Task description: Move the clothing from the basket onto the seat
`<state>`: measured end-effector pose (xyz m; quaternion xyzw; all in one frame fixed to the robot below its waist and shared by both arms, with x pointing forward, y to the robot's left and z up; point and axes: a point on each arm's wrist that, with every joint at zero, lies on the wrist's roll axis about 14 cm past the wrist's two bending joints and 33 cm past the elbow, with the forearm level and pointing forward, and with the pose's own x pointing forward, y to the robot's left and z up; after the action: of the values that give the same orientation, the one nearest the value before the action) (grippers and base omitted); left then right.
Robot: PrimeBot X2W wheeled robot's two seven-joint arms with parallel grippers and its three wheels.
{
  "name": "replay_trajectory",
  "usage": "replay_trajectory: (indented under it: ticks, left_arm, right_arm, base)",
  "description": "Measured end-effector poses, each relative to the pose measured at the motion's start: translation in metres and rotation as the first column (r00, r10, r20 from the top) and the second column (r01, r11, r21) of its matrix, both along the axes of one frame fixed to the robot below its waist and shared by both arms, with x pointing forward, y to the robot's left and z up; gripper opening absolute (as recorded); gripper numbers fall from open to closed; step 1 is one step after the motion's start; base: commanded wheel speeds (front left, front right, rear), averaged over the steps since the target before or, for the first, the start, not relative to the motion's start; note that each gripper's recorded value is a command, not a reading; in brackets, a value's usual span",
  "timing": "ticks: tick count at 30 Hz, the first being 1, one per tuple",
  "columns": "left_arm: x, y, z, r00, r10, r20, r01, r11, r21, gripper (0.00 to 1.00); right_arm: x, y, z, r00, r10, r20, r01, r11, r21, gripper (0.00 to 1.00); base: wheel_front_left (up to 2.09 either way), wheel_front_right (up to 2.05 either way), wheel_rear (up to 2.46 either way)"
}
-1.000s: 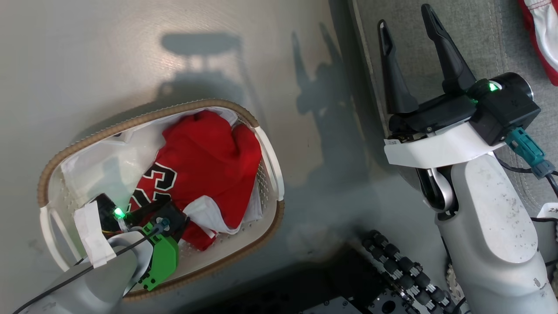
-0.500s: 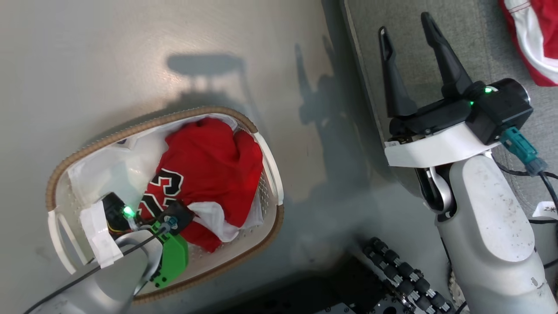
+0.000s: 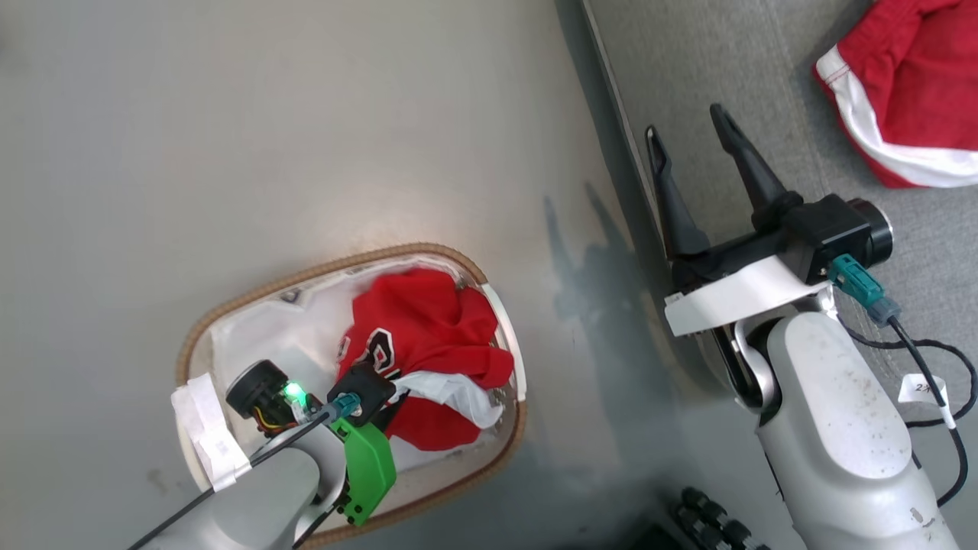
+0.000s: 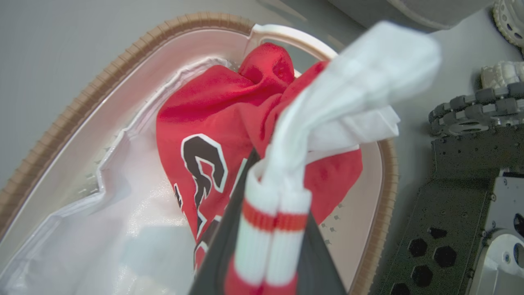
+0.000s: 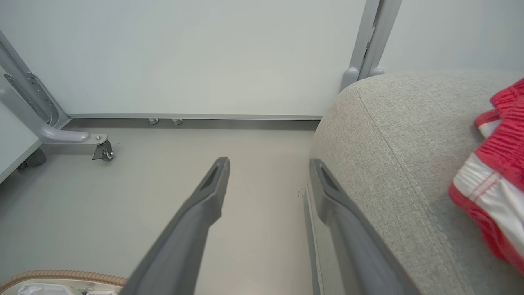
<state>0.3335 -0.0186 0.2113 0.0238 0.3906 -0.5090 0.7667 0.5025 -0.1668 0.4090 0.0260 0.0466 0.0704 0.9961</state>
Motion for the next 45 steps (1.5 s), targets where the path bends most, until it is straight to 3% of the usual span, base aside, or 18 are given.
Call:
replay_trajectory:
  ticks: [6,13,18,24,33,35,40,45]
  left_arm:
    - [0.015,-0.007,0.05,0.992,0.102,0.075,-0.096,0.992,-0.082,0.0]
    - [0.029,-0.005,0.109,0.951,0.268,0.152,-0.238,0.953,-0.19,0.0]
    - [0.053,0.007,0.161,0.879,0.422,0.222,-0.35,0.887,-0.302,0.0]
    - [0.069,0.029,0.22,0.775,0.548,0.315,-0.404,0.813,-0.42,0.0]
    - [0.074,0.053,0.307,0.619,0.682,0.389,-0.395,0.699,-0.596,0.0]
    - [0.072,0.055,0.321,0.598,0.692,0.404,-0.377,0.688,-0.62,0.0]
    - [0.066,0.056,0.344,0.57,0.701,0.429,-0.339,0.676,-0.654,0.0]
    - [0.065,0.054,0.347,0.571,0.702,0.425,-0.33,0.671,-0.664,0.0]
  right_arm:
    - [-0.013,0.012,0.021,0.999,0.024,0.023,-0.024,1.0,0.01,1.0]
    - [-0.031,0.024,0.045,0.997,0.046,0.06,-0.047,0.999,0.02,1.0]
    - [-0.047,0.032,0.06,0.995,0.059,0.084,-0.062,0.998,0.033,1.0]
    - [-0.067,0.048,0.073,0.99,0.096,0.105,-0.102,0.994,0.048,1.0]
    - [-0.098,0.068,0.086,0.982,0.143,0.126,-0.154,0.985,0.081,1.0]
    - [-0.104,0.071,0.088,0.98,0.149,0.128,-0.161,0.983,0.088,1.0]
    - [-0.115,0.087,0.094,0.969,0.198,0.145,-0.212,0.973,0.087,1.0]
    - [-0.123,0.131,0.104,0.924,0.34,0.177,-0.352,0.935,0.039,1.0]
  base:
    - [0.0,0.0,0.0]
    - [0.0,0.0,0.0]
    - [0.0,0.0,0.0]
    - [0.0,0.0,0.0]
    - [0.0,0.0,0.0]
    - [0.0,0.0,0.0]
    - [0.0,0.0,0.0]
    - [0.0,0.0,0.0]
